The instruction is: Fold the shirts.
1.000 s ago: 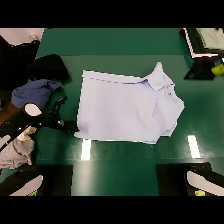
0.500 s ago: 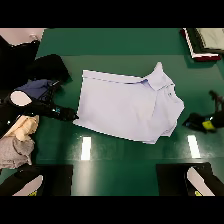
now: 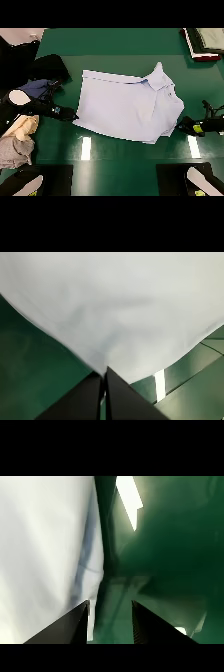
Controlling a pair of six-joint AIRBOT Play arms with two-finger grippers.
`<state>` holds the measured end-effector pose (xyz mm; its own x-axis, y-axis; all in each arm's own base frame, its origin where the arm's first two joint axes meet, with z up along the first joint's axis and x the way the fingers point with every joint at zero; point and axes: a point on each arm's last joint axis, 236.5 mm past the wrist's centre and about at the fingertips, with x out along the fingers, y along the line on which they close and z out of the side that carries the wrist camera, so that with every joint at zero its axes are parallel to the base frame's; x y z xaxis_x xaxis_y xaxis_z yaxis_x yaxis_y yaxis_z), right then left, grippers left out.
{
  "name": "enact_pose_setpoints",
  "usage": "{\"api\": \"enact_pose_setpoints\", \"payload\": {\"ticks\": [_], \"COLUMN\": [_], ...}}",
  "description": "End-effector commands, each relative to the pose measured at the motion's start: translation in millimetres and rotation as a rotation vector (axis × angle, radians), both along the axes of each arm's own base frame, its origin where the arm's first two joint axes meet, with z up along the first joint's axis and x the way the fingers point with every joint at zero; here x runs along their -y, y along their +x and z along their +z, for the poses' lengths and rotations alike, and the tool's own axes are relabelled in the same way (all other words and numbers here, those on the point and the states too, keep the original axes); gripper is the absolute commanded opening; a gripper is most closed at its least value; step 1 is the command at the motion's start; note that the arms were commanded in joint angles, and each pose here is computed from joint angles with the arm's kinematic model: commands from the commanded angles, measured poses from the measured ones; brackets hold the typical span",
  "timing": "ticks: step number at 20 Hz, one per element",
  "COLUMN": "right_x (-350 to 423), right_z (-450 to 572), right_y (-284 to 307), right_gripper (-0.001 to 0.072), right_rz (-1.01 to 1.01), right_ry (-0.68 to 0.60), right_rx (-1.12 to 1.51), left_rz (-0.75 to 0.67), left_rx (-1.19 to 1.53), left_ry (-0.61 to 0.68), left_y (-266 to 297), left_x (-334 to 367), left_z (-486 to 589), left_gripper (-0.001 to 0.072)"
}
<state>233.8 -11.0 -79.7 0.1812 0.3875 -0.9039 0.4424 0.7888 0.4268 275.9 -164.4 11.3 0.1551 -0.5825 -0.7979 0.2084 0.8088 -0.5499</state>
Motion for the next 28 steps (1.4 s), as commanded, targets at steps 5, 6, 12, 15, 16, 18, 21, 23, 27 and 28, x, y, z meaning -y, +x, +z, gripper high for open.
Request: {"api": "enact_pose_setpoints", "payload": {"ticks": [5, 6, 12, 15, 16, 18, 21, 23, 27, 28], "right_x": [6.0, 6.0, 6.0, 6.0, 6.0, 5.3, 9.2, 15.6, 25.0, 25.6], "right_z": [-8.3, -9.8, -14.4, -14.4, -14.4, -14.2, -0.4, 31.8, 155.1, 195.3], "right_y": [17.1, 17.0, 16.4, 16.6, 16.6, 15.8, 17.4, 24.5, 55.8, 65.9], "right_gripper": [0.0193, 0.0181, 0.0117, 0.0117, 0.0117, 0.0016, 0.0012, 0.0011, 0.001, 0.0011], "right_rz": [-0.014, -0.014, -0.011, -0.007, -0.004, 0.025, 0.029, 0.027, -0.007, -0.012], "right_ry": [0.023, 0.025, 0.029, 0.029, 0.028, 0.026, -0.004, -0.041, -0.175, -0.226], "right_rx": [-0.013, -0.017, -0.028, -0.025, -0.024, -0.015, 0.029, 0.111, 0.402, 0.511], "left_rz": [0.0, 0.0, 0.003, 0.02, 0.021, 0.021, 0.024, 0.023, 0.021, 0.021], "left_rx": [-0.007, -0.007, -0.009, -0.021, -0.022, -0.022, -0.004, 0.062, 0.352, 0.442], "left_ry": [-0.001, -0.001, -0.002, -0.005, -0.006, -0.006, -0.008, -0.017, -0.05, -0.054], "left_y": [-1.3, -1.3, -1.4, -1.3, -1.3, -1.3, 3.5, 19.4, 68.7, 77.6], "left_x": [0.2, 0.2, 0.2, 0.2, 0.2, 0.2, 0.5, 2.4, 7.6, 7.3], "left_z": [0.4, 0.4, 0.5, 0.5, 0.5, 0.6, 6.1, 30.7, 141.5, 177.0], "left_gripper": [0.0023, 0.0023, 0.0023, 0.0023, 0.0023, 0.0023, 0.0023, 0.0022, 0.0023, 0.0022]}}
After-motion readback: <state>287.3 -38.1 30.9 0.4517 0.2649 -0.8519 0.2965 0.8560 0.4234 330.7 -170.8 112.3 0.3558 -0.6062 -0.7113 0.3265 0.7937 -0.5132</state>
